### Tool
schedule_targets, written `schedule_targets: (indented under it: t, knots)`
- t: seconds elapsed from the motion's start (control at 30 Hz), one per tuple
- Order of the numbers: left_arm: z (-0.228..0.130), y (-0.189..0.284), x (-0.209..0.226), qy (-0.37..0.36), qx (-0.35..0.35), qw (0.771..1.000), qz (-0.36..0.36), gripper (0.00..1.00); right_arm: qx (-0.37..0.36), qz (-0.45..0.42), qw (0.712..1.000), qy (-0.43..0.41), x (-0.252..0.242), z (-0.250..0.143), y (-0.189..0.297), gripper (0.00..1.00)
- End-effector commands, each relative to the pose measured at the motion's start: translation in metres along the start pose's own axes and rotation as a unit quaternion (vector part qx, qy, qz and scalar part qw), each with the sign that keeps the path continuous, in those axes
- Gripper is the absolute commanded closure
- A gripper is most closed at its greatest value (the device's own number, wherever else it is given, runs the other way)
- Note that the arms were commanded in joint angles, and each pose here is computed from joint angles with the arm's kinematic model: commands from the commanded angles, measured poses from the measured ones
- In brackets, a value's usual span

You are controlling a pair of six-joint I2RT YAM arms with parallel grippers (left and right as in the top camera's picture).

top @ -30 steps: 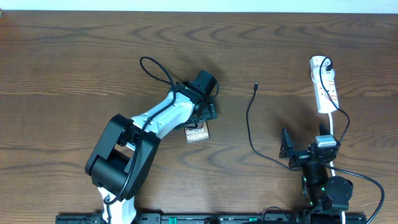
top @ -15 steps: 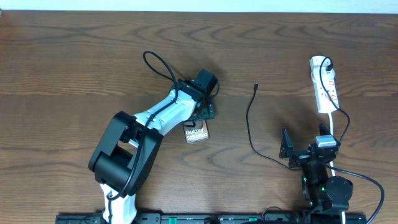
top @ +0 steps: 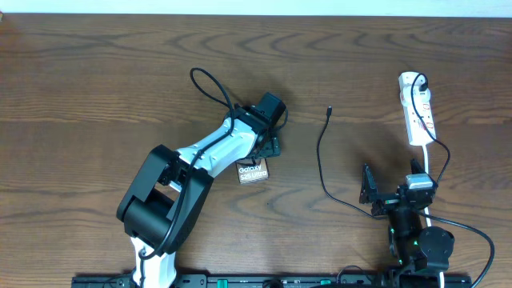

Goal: Plug charger to phone and switch on socket
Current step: 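Lift the phone box with the left gripper and tilt it upright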

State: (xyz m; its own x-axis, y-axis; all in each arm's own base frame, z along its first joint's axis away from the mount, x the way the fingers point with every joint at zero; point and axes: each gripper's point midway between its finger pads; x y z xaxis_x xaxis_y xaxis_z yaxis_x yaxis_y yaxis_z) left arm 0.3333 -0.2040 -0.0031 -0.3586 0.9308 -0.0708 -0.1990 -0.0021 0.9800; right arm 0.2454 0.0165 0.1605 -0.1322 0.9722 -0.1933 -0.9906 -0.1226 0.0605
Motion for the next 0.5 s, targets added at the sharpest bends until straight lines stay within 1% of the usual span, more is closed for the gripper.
schedule_targets:
  t: [0.0, 0.27, 0.37, 0.47]
  knots:
    - [-0.0155, -0.0212, 0.0146, -0.004, 0.024, 0.999, 0.035, 0.02, 0.001, 0.003, 1.000, -0.001, 0.0014, -0.0007, 0.0001, 0.01]
    - [-0.0158, -0.0213, 0.0150, -0.004, 0.024, 0.999, 0.036, 0.00, 0.000, 0.003, 1.000, -0.001, 0.0015, -0.0007, 0.0001, 0.01]
    - [-0.0166, -0.0212, 0.0162, -0.004, 0.026, 0.999, 0.038, 0.04, 0.000, 0.004, 1.000, -0.002, 0.0016, -0.0006, 0.0001, 0.01]
    - [-0.0178, -0.0210, 0.0179, -0.005, 0.028, 0.999, 0.042, 0.04, -0.001, 0.008, 1.000, -0.001, 0.0032, 0.0000, 0.0001, 0.01]
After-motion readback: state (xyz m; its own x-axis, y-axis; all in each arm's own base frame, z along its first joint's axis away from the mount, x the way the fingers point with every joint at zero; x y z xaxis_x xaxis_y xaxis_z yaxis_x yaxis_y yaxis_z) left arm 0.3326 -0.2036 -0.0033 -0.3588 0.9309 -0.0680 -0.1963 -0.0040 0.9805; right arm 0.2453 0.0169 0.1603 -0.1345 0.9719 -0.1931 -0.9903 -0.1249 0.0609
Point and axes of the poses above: each gripper's point midway between its finger pads, its own y axis back along the fingers, its own x axis along the line the jaws close on, z = x × y, and after that the axes turned 12 degrees about y, right-handed
